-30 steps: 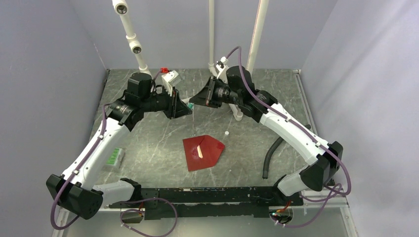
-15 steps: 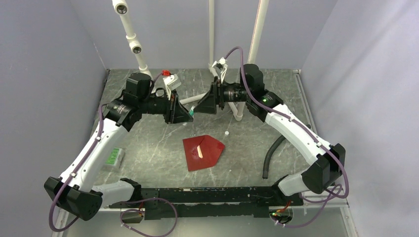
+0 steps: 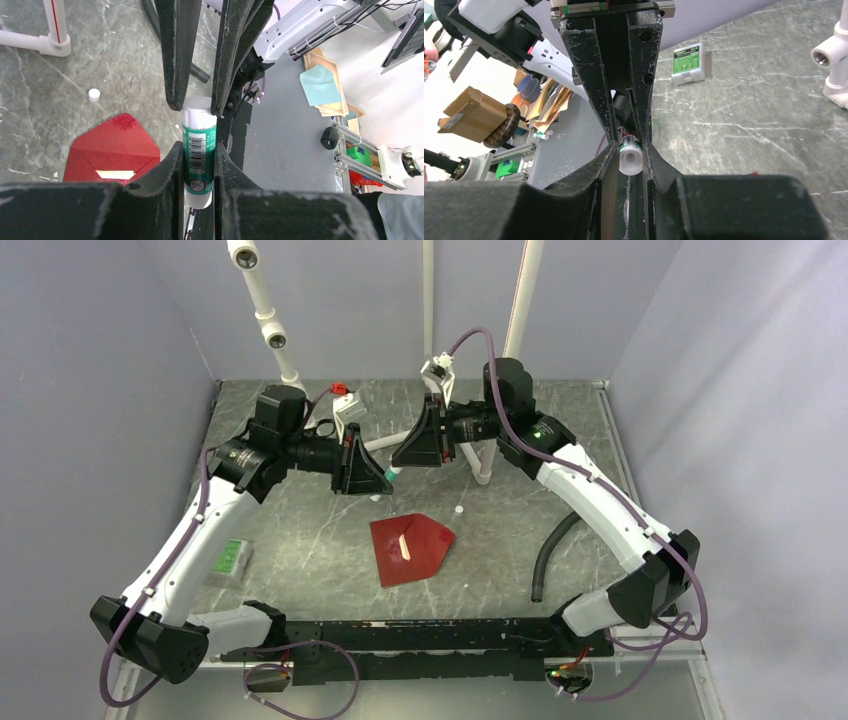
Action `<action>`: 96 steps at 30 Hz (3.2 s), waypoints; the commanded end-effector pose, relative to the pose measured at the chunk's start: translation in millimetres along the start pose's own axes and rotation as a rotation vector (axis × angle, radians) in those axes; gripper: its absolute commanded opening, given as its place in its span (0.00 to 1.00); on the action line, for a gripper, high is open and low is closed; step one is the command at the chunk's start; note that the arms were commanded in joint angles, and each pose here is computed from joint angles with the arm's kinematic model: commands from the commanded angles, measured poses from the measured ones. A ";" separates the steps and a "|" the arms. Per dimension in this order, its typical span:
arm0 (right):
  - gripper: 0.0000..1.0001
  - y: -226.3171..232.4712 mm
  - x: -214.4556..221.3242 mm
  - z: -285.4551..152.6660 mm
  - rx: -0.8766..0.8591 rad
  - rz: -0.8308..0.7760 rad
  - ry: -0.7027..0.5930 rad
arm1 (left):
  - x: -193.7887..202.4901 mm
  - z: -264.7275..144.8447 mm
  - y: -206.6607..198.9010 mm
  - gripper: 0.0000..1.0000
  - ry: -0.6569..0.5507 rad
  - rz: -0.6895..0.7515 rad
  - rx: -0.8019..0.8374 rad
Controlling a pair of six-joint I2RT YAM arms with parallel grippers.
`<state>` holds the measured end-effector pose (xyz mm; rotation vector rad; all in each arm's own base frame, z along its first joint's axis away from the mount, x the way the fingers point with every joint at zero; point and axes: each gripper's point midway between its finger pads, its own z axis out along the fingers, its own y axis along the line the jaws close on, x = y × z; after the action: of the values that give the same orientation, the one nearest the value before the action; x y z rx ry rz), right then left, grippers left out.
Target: Place the letter into the envelope and seal it
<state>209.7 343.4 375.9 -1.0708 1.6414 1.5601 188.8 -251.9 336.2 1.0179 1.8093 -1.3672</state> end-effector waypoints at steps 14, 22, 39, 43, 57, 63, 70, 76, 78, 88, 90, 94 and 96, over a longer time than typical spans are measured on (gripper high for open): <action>0.00 -5.6 -17.5 9.3 0.074 0.083 -0.068 | -14.8 -8.7 13.4 0.02 -0.051 0.083 -0.146; 0.00 -87.4 -28.1 2.4 0.533 0.768 -0.349 | -26.0 -23.8 44.9 0.02 -0.143 0.159 -0.378; 0.68 12.0 -1.6 0.3 -0.032 -0.042 0.032 | 9.0 -10.0 -31.9 0.02 0.015 0.071 0.115; 0.63 29.8 4.0 -2.4 -0.120 -0.092 0.077 | 8.3 -10.5 -42.1 0.03 0.017 0.073 0.189; 0.55 32.2 21.7 3.6 -0.109 -0.050 0.178 | 1.7 -10.4 -45.6 0.02 0.009 0.086 0.217; 0.19 27.6 15.0 7.7 -0.071 -0.018 0.147 | 1.9 -11.1 -44.9 0.02 0.010 0.092 0.203; 0.00 -16.9 -17.4 26.1 0.198 0.287 -0.073 | -15.0 -16.4 15.0 0.02 -0.050 0.138 -0.199; 0.00 -55.8 -39.9 22.6 0.623 0.698 -0.365 | -30.6 -25.1 43.7 0.02 -0.106 0.190 -0.372; 0.00 -44.6 -54.1 33.9 0.593 0.672 -0.380 | -30.2 -20.7 39.5 0.02 -0.109 0.152 -0.335; 0.72 36.4 -23.4 41.2 0.077 0.083 -0.175 | -10.7 -8.9 -4.6 0.02 -0.045 0.094 -0.055; 0.71 48.2 -9.9 32.2 0.026 -0.044 -0.128 | -7.4 -8.6 -17.8 0.02 -0.030 0.087 0.024; 0.70 67.7 13.4 22.4 -0.095 -0.204 -0.012 | 1.2 -10.0 -38.6 0.02 0.008 0.089 0.167; 0.70 75.2 18.1 19.5 -0.141 -0.231 0.023 | 4.1 -11.5 -44.6 0.02 0.021 0.086 0.205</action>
<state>195.1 372.9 380.1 -0.8868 1.6705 1.4465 157.9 -247.9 338.4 1.1101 1.7733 -1.4334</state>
